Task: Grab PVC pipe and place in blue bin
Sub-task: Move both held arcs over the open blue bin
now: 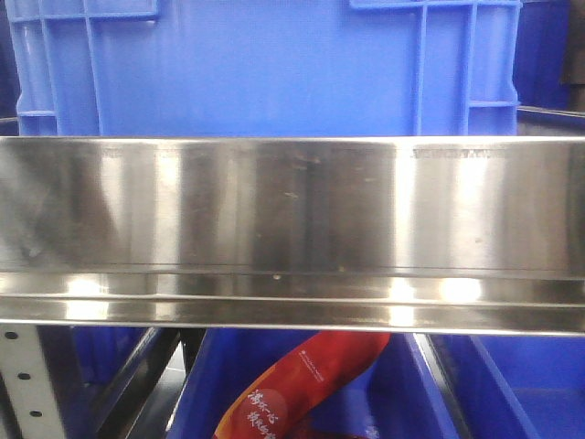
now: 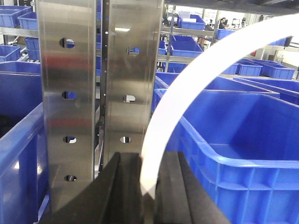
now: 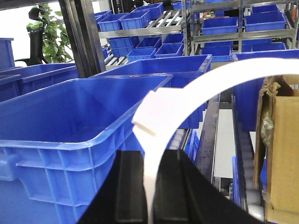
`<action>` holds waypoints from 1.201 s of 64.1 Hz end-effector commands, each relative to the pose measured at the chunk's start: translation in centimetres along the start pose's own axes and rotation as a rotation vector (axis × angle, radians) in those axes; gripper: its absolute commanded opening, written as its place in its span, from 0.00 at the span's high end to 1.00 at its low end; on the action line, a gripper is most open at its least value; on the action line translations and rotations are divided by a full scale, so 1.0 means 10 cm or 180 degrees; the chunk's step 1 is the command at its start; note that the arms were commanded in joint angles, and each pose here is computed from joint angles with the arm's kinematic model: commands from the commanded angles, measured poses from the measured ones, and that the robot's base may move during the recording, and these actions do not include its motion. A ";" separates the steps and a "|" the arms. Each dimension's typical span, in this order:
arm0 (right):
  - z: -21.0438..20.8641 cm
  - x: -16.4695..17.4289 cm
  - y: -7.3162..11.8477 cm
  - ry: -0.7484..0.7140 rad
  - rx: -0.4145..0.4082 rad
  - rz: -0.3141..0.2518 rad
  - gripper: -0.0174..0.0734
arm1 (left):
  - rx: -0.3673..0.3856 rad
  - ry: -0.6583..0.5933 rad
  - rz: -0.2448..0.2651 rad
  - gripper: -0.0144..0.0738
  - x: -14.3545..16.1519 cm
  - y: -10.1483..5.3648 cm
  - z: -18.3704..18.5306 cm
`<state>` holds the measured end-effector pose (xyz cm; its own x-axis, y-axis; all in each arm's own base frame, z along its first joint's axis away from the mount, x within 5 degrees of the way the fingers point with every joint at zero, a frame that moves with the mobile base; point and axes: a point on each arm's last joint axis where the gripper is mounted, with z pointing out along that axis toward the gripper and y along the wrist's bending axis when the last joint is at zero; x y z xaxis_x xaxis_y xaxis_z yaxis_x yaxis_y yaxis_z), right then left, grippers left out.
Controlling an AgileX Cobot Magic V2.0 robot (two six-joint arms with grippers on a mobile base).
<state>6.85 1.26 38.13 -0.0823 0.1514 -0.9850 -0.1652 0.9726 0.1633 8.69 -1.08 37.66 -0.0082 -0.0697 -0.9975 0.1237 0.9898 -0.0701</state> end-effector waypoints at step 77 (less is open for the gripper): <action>2.45 -0.39 1.15 0.1276 -0.1054 -0.0287 0.94 | 0.1208 0.0614 0.0262 0.95 -0.49 -1.37 2.47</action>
<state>28.92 15.19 42.90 -0.4007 -0.0472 -0.9150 -0.4645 0.8713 0.1584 31.07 -16.89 43.47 -0.1745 0.0915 -0.9804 0.4825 0.8759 -0.0041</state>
